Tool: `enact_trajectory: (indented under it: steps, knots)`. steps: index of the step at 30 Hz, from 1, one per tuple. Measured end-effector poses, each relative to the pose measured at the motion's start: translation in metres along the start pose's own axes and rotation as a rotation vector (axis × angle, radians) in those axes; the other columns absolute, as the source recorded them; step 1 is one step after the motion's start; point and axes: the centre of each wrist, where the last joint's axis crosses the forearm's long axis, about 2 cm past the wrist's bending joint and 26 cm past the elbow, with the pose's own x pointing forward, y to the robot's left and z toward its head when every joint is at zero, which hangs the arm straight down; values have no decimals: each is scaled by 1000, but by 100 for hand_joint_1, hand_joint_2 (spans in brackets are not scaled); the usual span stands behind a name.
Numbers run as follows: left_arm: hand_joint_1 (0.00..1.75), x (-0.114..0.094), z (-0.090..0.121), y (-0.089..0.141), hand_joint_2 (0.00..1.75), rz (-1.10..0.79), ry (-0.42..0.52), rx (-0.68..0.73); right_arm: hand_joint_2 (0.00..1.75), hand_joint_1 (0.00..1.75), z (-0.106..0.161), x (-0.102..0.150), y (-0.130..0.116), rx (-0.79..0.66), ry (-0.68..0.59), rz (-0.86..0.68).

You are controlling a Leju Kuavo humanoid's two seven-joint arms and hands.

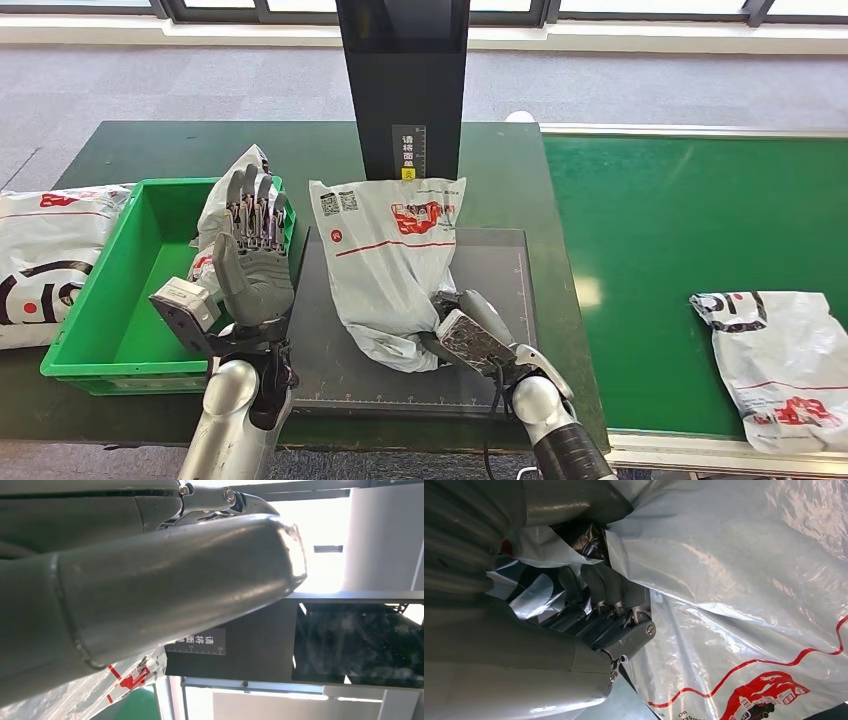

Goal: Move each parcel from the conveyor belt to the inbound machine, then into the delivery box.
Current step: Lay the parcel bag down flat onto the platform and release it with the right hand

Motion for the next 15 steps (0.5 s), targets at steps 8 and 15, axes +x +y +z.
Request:
enact_trajectory:
  steps: [8, 15]
  knots:
    - [0, 0, 0, 0, 0, 0, 0, 0, 175, 0, 5, 0, 0, -28, -13, -2]
    - [0, 0, 1, 1, 0, -46, 2, 54, 175, 0, 14, -1, 1, -12, -12, 7]
